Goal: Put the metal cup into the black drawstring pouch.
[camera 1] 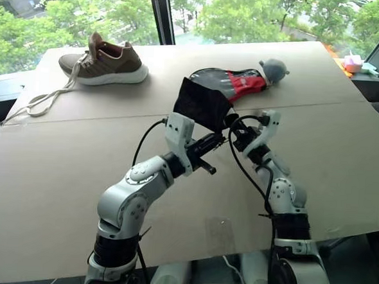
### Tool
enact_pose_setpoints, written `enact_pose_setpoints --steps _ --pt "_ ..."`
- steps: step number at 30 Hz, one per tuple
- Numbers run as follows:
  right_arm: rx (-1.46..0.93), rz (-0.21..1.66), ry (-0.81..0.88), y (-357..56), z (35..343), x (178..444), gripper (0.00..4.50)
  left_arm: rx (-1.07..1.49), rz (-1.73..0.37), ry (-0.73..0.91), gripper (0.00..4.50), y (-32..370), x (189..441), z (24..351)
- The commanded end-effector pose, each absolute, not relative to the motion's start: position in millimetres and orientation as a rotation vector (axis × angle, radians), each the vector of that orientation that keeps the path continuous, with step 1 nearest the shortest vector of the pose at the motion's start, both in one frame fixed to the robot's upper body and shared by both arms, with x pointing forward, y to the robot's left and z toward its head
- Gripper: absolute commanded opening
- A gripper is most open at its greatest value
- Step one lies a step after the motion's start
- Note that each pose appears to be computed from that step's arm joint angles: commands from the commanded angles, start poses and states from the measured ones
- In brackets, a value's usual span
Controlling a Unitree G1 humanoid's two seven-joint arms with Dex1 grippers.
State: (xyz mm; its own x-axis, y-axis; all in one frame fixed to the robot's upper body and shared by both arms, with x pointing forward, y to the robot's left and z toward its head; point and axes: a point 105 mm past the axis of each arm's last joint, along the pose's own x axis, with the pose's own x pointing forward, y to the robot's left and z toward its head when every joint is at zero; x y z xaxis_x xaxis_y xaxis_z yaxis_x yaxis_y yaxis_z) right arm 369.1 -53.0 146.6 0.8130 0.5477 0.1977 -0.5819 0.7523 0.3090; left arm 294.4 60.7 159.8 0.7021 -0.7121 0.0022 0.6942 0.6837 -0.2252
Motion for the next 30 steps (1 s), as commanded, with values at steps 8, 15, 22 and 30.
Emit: enact_pose_setpoints --steps 8,15,22,30 --pt "-0.895 0.624 -0.481 -38.1 165.1 368.4 0.03 -0.321 -0.924 -0.03 0.0 44.7 283.5 193.8" --pt "-0.607 0.626 -0.4 -26.4 170.6 368.6 0.7 -0.309 -0.944 -0.027 0.0 40.1 281.2 193.2" --pt "-0.236 0.685 -0.313 -30.7 176.2 357.3 3.86 -0.335 -0.886 -0.032 0.0 52.7 291.3 192.5" --pt "-0.113 0.75 -0.23 -54.5 186.6 343.6 4.41 -0.366 -0.816 -0.035 0.0 73.7 306.0 191.2"
